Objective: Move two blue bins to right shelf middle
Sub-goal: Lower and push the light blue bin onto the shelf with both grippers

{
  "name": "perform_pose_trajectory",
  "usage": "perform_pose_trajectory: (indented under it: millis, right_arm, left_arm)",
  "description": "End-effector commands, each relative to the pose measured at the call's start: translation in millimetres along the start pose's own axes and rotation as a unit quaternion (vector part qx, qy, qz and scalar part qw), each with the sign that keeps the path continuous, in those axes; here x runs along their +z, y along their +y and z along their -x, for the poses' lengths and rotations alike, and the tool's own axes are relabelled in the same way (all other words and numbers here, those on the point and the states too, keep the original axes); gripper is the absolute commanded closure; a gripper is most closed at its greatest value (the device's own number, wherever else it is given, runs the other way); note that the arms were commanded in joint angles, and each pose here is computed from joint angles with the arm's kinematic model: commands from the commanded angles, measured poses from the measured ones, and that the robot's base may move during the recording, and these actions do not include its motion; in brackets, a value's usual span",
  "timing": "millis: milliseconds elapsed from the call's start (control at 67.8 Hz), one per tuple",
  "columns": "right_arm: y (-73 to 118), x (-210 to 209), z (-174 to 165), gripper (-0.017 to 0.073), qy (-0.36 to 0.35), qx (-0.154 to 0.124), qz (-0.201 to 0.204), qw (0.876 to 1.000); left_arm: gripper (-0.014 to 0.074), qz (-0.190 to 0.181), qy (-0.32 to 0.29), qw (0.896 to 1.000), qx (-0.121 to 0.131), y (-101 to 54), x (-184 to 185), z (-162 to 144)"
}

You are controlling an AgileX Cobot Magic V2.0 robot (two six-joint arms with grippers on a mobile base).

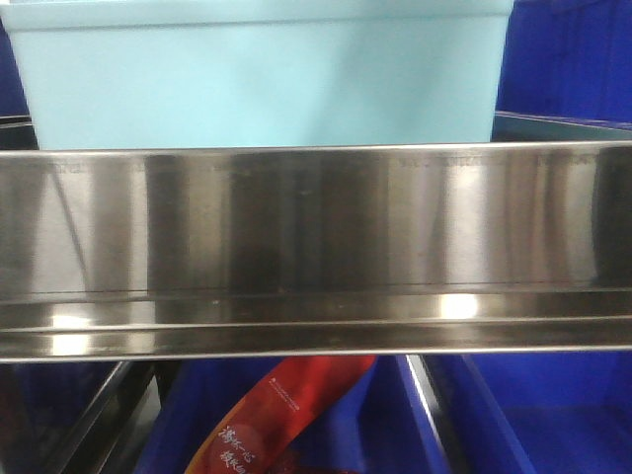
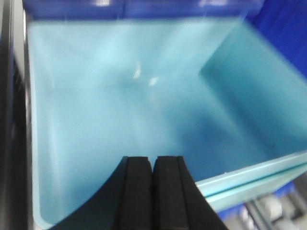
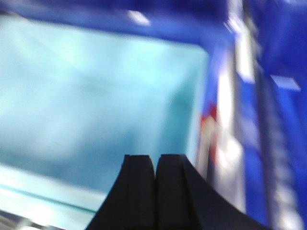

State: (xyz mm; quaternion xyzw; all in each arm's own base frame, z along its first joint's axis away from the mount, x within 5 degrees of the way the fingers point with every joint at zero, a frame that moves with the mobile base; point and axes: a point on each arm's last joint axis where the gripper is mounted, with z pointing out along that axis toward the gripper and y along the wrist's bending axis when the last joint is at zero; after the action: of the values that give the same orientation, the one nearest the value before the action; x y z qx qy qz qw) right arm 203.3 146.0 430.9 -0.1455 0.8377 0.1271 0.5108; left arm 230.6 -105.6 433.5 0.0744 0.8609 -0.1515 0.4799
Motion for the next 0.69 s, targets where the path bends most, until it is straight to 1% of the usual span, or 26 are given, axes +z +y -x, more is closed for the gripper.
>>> perform_pose_trajectory:
  millis: [0, 88, 147, 221, 295, 383, 442, 531, 590, 678]
  right_arm:
    - [-1.1, -15, -6, 0.0722, -0.071, -0.014, 0.037, 0.997]
    - [-2.7, -23, -22, 0.0722, -0.105, -0.023, 0.063, 0.992]
    - [-3.5, -26, -35, 0.0722, -0.132, -0.044, 0.078, 0.987]
    - [-5.0, -33, -51, 0.0722, -0.161, -0.056, 0.1, 0.98]
    - [-5.4, -39, -66, 0.0722, -0.185, -0.059, 0.124, 0.973]
    - [-8.0, -44, -84, 0.072, -0.196, -0.06, 0.139, 0.969]
    - [-10.9, -46, -96, 0.072, -0.193, -0.061, 0.14, 0.969]
    - [-14.4, -53, -103, 0.0721, -0.199, -0.06, 0.141, 0.968]
    - [-16.0, -60, -102, 0.0721, -0.21, -0.058, 0.142, 0.965]
    - [-16.6, -69, -100, 0.0721, -0.235, -0.056, 0.151, 0.959]
  left_arm:
    - [0.0704, -0.028, -0.069, 0.997, 0.002, 1.3, -10, -15]
    - [0.0704, -0.041, -0.106, 0.994, 0.002, 6.6, -18, -37]
    - [0.0704, -0.048, -0.128, 0.991, 0.003, 10.5, -22, -52]
    - [0.0704, -0.055, -0.155, 0.986, 0.011, 15.9, -28, -74]
    - [0.0704, -0.066, -0.19, 0.98, 0.012, 19.6, -35, -89]
    - [0.0704, -0.078, -0.226, 0.971, 0.011, 23.5, -45, -105]
    - [0.0704, -0.083, -0.244, 0.966, 0.011, 25.1, -51, -111]
    - [0.0704, -0.085, -0.257, 0.963, 0.011, 27.3, -63, -117]
    - [0.0704, -0.088, -0.268, 0.959, 0.01, 27.9, -71, -117]
    - [0.0704, -0.093, -0.289, 0.953, 0.01, 28.1, -81, -116]
